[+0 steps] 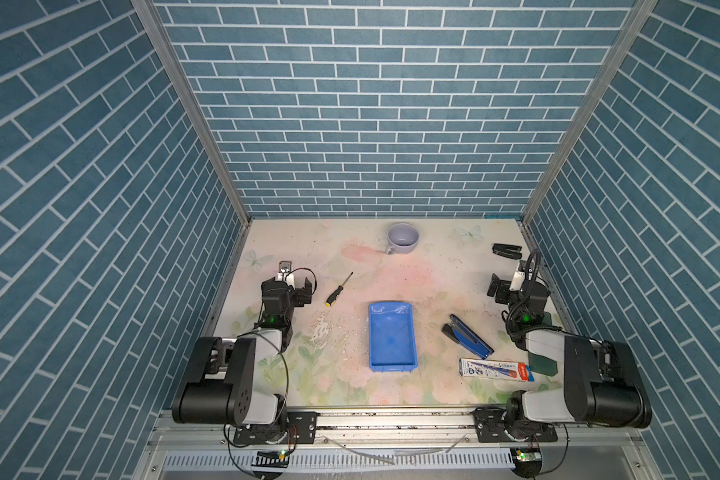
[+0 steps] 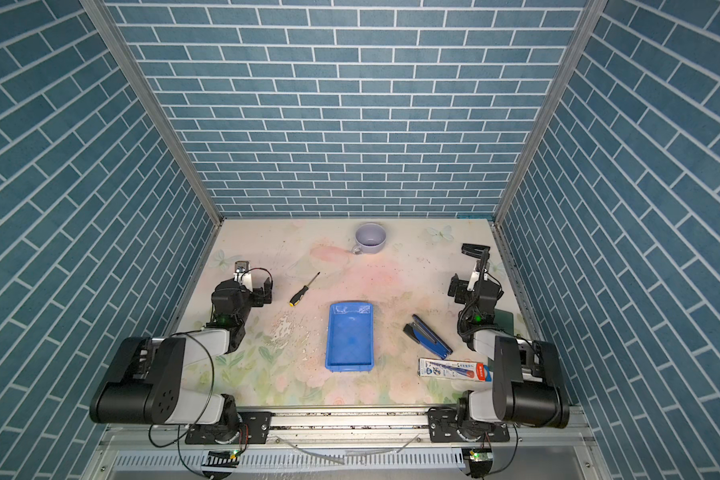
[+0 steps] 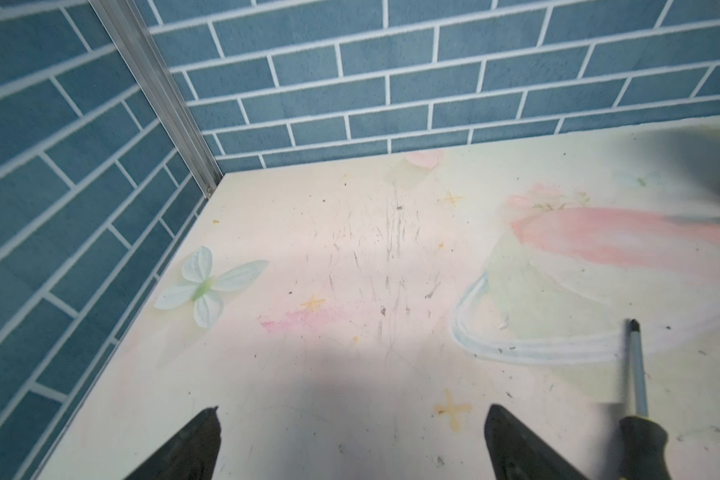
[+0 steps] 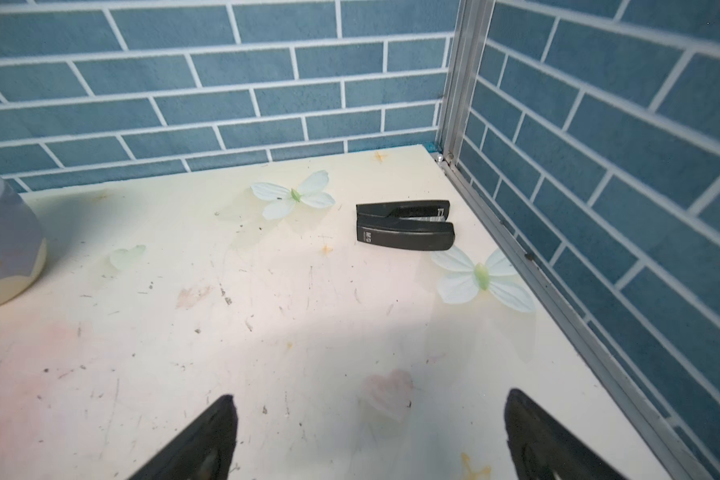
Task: Put the screwdriver in the bin
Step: 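Close the left gripper on the screwdriver handle while the right arm advances, then lift the screwdriver over the blue bin with the left gripper while the right approaches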
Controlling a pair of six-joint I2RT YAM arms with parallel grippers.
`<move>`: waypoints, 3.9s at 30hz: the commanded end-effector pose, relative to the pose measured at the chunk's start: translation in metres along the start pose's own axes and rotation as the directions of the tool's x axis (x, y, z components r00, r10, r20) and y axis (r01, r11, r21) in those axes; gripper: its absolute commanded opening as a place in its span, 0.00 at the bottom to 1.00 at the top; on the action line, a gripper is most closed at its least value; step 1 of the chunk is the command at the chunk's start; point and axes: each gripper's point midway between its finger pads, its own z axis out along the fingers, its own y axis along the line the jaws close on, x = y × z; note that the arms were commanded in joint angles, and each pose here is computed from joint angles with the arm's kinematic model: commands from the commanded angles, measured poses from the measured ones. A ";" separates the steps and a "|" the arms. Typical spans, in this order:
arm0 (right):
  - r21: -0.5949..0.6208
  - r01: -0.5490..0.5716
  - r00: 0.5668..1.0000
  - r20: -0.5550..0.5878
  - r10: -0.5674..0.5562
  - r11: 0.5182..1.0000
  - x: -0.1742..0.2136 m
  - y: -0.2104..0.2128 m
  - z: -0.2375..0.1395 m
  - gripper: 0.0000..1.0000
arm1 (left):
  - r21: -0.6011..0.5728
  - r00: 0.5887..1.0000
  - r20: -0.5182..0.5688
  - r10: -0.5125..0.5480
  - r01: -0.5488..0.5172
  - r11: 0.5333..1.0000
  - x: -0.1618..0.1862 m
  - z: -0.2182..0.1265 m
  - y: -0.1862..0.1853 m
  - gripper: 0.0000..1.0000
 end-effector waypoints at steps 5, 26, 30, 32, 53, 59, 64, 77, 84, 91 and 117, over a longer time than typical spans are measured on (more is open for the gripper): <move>-0.101 0.003 0.999 -0.033 -0.007 0.995 -0.010 0.017 -0.027 0.99 | 0.070 1.000 -0.001 0.019 -0.019 0.997 -0.026 -0.023 -0.018 1.00; -0.474 0.039 0.992 -0.087 -0.091 0.880 -0.051 0.123 -0.117 0.99 | 0.247 0.923 -0.374 0.092 0.004 0.969 -0.022 -0.082 -0.074 1.00; -0.539 0.039 0.993 -0.076 -0.095 0.842 -0.057 0.150 -0.123 0.99 | 0.255 0.891 -0.435 0.133 -0.020 0.967 -0.015 -0.072 -0.080 1.00; -0.568 0.042 0.992 -0.074 -0.102 0.822 -0.058 0.163 -0.123 0.99 | 0.268 0.879 -0.450 0.160 -0.038 0.963 -0.012 -0.066 -0.086 1.00; -0.683 0.046 0.965 -0.160 -0.210 0.729 -0.042 0.276 -0.116 0.99 | 0.377 0.613 -0.677 0.408 -0.188 0.907 0.051 0.008 -0.121 0.93; -0.641 -0.087 0.927 -0.333 -0.174 0.763 -0.019 0.276 -0.113 0.99 | 0.407 0.528 -0.727 0.438 -0.182 0.895 0.071 0.013 -0.127 0.82; -0.619 -0.126 0.913 -0.379 -0.154 0.775 -0.012 0.275 -0.111 0.99 | 0.420 0.500 -0.740 0.451 -0.180 0.889 0.084 0.016 -0.132 0.69; -0.525 -0.151 0.945 -0.325 -0.032 0.838 -0.029 0.248 -0.109 0.99 | 0.422 0.469 -0.753 0.461 -0.193 0.886 0.096 0.014 -0.132 0.31; -0.532 -0.238 0.923 -0.385 0.019 0.813 -0.030 0.245 -0.110 0.99 | 0.412 0.508 -0.734 0.451 -0.194 0.890 0.083 0.008 -0.132 0.21; -0.564 -0.296 0.881 -0.473 -0.008 0.771 -0.033 0.260 -0.116 0.96 | 0.407 0.628 -0.672 0.392 -0.129 0.904 0.048 -0.003 -0.140 0.19; -0.727 -0.628 0.778 -0.596 0.198 0.278 -0.132 0.312 -0.125 0.87 | 0.791 0.927 -0.366 0.085 0.261 0.553 -0.105 -0.132 -0.302 0.19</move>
